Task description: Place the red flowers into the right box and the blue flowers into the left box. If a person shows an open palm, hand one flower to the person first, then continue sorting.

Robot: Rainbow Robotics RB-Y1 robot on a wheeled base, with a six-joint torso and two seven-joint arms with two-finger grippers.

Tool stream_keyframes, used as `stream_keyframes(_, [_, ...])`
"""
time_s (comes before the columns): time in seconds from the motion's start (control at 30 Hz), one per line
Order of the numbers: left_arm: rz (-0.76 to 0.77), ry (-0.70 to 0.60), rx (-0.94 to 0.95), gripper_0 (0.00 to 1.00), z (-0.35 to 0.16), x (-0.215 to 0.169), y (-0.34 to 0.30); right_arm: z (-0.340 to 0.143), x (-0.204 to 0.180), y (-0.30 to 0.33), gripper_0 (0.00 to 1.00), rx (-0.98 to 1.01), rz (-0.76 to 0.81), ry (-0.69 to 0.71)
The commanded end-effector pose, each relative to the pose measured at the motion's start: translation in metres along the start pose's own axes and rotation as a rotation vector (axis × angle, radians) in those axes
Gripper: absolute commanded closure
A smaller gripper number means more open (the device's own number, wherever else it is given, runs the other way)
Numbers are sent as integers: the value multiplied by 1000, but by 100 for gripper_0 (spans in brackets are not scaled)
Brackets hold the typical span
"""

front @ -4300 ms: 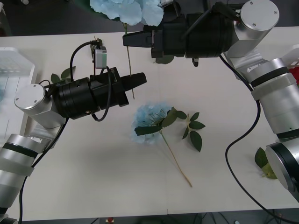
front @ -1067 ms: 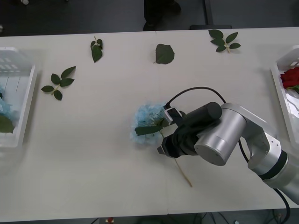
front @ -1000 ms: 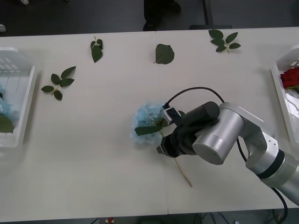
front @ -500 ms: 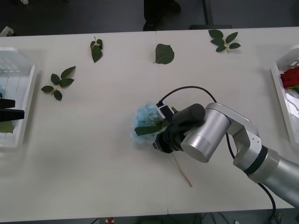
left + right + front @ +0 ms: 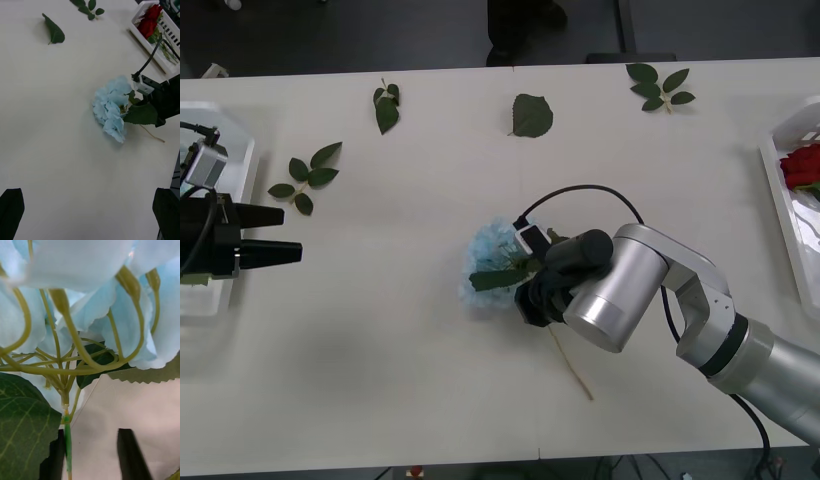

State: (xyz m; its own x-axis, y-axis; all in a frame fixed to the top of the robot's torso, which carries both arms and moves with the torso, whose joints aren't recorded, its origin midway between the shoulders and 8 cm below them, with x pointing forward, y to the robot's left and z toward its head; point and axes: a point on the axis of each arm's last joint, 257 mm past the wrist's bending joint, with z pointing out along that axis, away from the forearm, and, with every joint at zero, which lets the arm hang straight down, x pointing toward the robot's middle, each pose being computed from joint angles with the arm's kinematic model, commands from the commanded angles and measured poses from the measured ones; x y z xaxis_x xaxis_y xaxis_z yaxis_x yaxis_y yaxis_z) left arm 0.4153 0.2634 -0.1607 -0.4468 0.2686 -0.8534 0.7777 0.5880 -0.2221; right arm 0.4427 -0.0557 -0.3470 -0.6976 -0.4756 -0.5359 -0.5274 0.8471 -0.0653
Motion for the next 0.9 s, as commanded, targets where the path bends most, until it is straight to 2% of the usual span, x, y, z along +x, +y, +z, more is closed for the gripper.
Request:
stream_keyframes(0.03, [107,-62,1,0,12,1,-17,-6,-26,21,88,-22,-3,-53])
stream_keyframes(0.07, [123,-83,7,0,13,2,-22,-5,-26,21,97,-21,-3,-53])
stream_keyframes(0.1, [134,-102,13,0,14,5,-28,-6,-26,21,100,-22,1,-55])
stream_keyframes(0.27, [168,-186,51,0,15,15,-48,-10,-34,16,100,-52,39,-69])
stream_keyframes(0.4, [85,-261,100,0,18,18,-66,-26,-55,9,100,-104,95,-110])
stream_keyframes(0.6, [11,-328,140,0,24,17,-80,-74,-117,-3,100,-202,101,-225])
stream_keyframes(0.77, [5,-346,141,0,28,13,-81,-119,-174,-7,100,-262,5,-353])
stream_keyframes(0.9, [-1,-368,146,0,33,7,-83,-161,-224,11,100,-332,-96,-513])
